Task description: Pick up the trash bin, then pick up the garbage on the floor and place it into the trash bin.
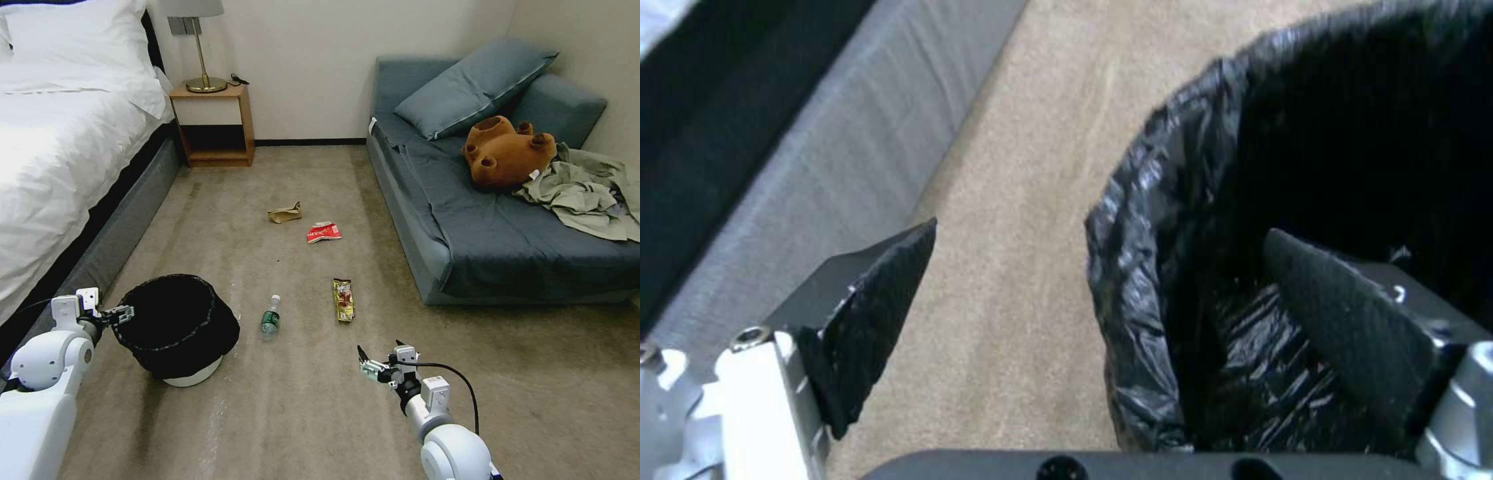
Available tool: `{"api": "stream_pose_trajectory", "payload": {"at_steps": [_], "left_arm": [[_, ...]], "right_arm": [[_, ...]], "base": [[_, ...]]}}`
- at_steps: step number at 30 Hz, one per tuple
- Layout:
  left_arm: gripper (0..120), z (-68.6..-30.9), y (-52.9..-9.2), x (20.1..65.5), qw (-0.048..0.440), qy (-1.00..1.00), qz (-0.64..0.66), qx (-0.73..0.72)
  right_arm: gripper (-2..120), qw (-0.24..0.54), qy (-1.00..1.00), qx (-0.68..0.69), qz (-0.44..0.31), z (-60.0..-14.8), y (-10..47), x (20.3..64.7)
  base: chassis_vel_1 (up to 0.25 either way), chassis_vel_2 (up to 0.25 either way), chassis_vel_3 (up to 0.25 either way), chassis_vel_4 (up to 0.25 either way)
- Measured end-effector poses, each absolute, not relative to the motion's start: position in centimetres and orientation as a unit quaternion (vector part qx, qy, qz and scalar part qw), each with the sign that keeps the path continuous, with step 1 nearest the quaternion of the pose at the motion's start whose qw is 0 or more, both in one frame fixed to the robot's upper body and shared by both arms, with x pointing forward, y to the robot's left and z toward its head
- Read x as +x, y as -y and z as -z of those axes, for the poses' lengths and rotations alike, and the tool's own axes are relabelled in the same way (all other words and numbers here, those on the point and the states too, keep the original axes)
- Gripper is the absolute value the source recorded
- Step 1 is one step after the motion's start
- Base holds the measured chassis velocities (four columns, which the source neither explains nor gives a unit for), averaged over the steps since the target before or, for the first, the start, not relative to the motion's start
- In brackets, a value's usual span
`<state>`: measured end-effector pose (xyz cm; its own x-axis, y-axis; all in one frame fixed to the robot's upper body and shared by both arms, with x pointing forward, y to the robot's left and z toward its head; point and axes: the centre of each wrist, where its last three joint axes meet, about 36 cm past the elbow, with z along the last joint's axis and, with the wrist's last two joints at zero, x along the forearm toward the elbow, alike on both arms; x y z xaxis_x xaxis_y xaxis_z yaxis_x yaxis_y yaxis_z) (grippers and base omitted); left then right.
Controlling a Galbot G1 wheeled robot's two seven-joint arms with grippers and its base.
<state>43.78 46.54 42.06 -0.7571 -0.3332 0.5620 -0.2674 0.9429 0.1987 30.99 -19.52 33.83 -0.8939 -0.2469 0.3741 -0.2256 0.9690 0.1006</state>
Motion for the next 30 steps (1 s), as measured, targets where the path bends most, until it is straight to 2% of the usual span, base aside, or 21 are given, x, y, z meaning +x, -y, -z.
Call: {"api": "stream_pose_trajectory", "payload": {"at_steps": [19, 20, 22, 25, 29, 30], "left_arm": [[97, -38.2, -45.7, 45.1, 0.333, 0.928, 0.060, 0.158], [90, -38.0, -45.7, 45.3, 0.333, 0.927, 0.060, 0.159], [88, -37.9, -45.6, 45.4, 0.333, 0.927, 0.060, 0.159], [72, -37.9, -45.5, 45.5, 0.331, 0.929, 0.059, 0.155], [65, -37.9, -45.5, 45.4, 0.330, 0.930, 0.059, 0.152], [56, -37.9, -45.6, 45.3, 0.328, 0.931, 0.058, 0.151]], "right_arm": [[100, 0.195, 0.972, 0.131, 0.032, -33.9, 18.7, 30.6], [100, 0.194, 0.972, 0.132, 0.034, -34.0, 18.6, 30.5], [100, 0.193, 0.971, 0.133, 0.035, -34.0, 18.6, 30.5], [100, 0.194, 0.971, 0.134, 0.040, -34.0, 18.5, 30.5], [100, 0.194, 0.971, 0.134, 0.043, -34.1, 18.5, 30.6], [100, 0.194, 0.971, 0.134, 0.045, -34.1, 18.5, 30.7]], "base": [[0.000, 0.000, 0.000, 0.000], [0.000, 0.000, 0.000, 0.000], [0.000, 0.000, 0.000, 0.000], [0.000, 0.000, 0.000, 0.000], [0.000, 0.000, 0.000, 0.000], [0.000, 0.000, 0.000, 0.000]]}}
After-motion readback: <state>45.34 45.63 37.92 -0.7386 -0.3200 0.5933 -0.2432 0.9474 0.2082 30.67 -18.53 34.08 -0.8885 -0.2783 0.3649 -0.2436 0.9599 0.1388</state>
